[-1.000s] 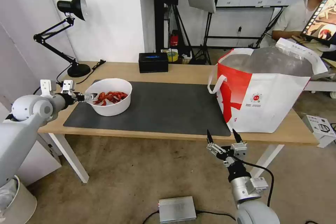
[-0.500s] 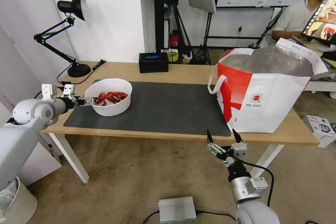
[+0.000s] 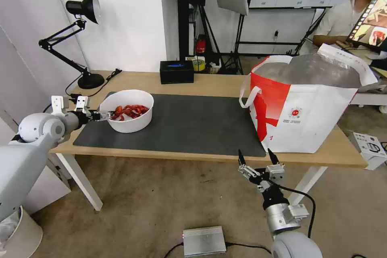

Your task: Pick up the trash from the table and place it into the takeout bag.

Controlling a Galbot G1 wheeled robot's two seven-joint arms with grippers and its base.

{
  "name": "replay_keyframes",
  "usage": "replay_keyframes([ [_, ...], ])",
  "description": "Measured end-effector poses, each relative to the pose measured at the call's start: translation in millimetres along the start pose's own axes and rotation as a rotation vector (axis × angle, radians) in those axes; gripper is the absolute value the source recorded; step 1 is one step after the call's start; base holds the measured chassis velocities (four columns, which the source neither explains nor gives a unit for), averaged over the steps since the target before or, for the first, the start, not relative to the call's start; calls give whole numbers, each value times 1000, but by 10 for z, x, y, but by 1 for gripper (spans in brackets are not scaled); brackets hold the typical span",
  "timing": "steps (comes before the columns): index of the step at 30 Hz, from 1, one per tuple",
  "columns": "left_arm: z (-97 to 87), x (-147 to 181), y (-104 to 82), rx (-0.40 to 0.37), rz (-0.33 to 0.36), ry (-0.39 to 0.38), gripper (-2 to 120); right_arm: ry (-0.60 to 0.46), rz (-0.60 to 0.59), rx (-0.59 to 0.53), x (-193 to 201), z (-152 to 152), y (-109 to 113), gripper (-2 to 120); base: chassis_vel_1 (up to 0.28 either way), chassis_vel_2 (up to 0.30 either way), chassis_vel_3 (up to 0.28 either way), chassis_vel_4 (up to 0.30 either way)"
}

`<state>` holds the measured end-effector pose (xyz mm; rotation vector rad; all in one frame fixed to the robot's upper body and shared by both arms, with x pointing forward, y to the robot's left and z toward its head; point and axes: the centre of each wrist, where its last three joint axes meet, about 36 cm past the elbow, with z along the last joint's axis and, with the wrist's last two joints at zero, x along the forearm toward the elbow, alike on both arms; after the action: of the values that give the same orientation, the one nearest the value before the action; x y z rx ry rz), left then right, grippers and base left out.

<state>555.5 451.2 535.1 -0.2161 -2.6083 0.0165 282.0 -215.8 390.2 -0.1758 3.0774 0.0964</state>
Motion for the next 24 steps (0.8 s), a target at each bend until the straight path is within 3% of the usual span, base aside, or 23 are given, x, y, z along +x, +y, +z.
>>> replay_keyframes([
  [4, 1, 6, -3, -2, 0, 0, 56, 0, 0, 0, 0, 0, 0, 100, 0, 0, 0, 0],
  [7, -5, 9, -10, -5, 0, -1, 38, 0, 0, 0, 0, 0, 0, 100, 0, 0, 0, 0],
  [15, -3, 9, -37, -9, 3, -2, 15, 0, 0, 0, 0, 0, 0, 100, 0, 0, 0, 0],
  [17, -10, 16, -46, -11, 7, -5, 4, 0, 0, 0, 0, 0, 0, 100, 0, 0, 0, 0],
  [24, -28, 32, -63, -13, 10, -11, 0, 0, 0, 0, 0, 0, 0, 100, 0, 0, 0, 0],
])
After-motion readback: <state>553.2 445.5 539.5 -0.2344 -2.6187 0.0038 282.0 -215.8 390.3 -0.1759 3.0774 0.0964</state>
